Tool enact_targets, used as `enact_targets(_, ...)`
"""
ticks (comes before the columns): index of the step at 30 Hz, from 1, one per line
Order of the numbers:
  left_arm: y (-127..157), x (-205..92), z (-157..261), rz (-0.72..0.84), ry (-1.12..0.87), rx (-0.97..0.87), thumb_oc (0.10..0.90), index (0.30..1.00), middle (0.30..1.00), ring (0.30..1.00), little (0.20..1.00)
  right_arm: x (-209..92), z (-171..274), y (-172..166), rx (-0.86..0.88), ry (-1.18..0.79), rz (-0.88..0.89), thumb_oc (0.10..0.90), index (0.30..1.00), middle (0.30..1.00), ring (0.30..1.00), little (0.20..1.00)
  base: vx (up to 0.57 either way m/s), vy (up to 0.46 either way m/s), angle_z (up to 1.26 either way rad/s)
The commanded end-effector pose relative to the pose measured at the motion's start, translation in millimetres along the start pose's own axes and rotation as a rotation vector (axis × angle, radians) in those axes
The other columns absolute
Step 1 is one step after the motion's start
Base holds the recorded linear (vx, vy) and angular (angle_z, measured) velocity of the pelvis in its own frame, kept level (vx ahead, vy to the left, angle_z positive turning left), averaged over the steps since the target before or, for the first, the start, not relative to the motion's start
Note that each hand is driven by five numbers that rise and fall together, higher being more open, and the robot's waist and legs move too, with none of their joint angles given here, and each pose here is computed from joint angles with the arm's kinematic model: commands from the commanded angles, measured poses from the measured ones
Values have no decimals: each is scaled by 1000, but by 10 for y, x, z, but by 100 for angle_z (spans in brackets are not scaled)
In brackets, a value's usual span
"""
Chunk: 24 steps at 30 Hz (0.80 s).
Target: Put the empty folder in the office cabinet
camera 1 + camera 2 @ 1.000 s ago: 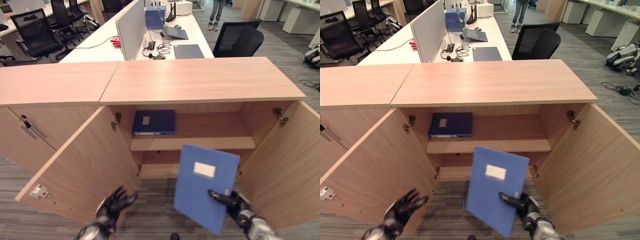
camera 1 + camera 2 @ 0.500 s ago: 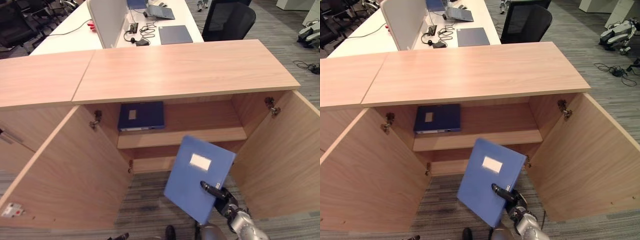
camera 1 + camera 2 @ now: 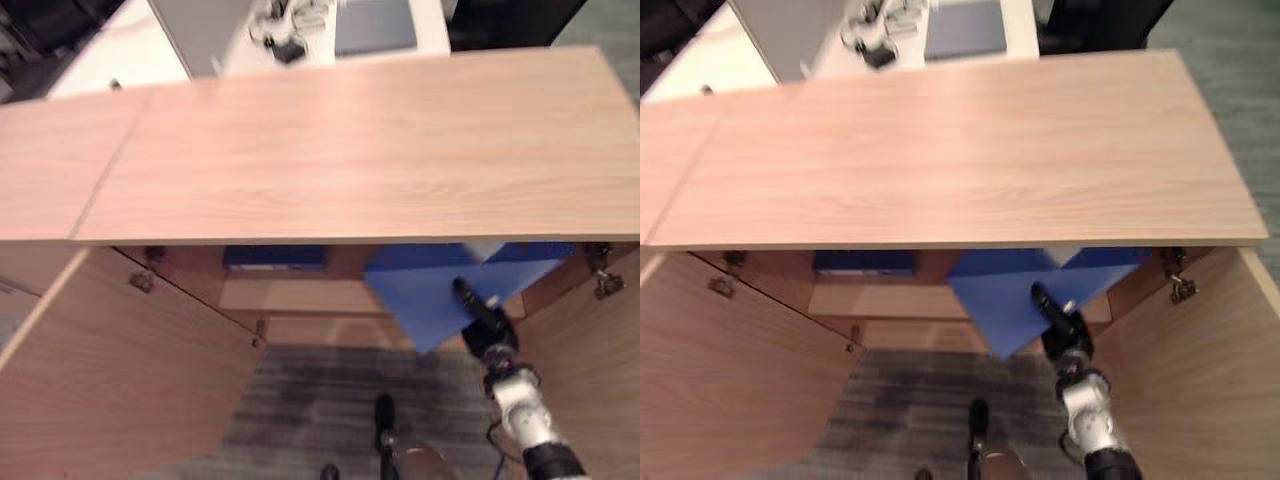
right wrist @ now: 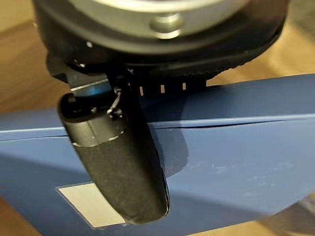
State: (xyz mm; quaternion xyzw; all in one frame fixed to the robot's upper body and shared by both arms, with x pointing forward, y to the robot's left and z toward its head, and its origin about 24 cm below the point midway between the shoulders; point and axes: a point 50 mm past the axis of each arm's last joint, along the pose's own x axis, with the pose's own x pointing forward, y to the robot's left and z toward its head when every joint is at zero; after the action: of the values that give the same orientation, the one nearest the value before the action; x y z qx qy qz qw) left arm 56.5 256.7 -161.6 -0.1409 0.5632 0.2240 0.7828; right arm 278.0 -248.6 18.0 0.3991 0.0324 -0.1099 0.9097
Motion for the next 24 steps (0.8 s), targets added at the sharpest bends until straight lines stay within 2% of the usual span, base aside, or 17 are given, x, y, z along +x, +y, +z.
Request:
enact_targets(1, 156, -22, 235, 48, -74, 88, 800, 900, 900, 900, 900, 118, 257, 732, 135, -182, 287, 400, 300, 300, 300, 300, 85, -161, 16)
enact_targets(6, -128, -35, 454, -60, -191, 127, 800, 900, 900, 900, 900, 345, 595, 984, 156, -295, 277, 400, 300, 300, 300, 300, 39, -104, 27)
enact_targets(7, -182, -55, 544, -76, -232, 141, 800, 900, 900, 900, 900, 443, 765, 1067, 206, -356, 248, 400, 300, 300, 300, 300, 44, -78, 30)
enact_targets(12, -260, -70, 687, -75, -276, 175, 800, 900, 900, 900, 900, 571, 1022, 1190, 326, -453, 191, 400, 300, 300, 300, 300, 1, -35, 33)
enact_targets(14, -329, -84, 727, -94, -294, 204, 800, 900, 900, 900, 900, 611, 1087, 1278, 440, -493, 160, 400, 300, 300, 300, 300, 57, -4, 35)
enact_targets(21, -465, -123, 782, -141, -329, 221, 800, 900, 900, 900, 900, 658, 1105, 1557, 532, -507, 168, 400, 300, 300, 300, 300, -3, 1, 13)
enact_targets(24, -650, -189, 935, -204, -396, 255, 800, 900, 900, 900, 900, 466, 1363, 1750, 631, -659, 260, 400, 300, 300, 300, 300, -113, 26, 37)
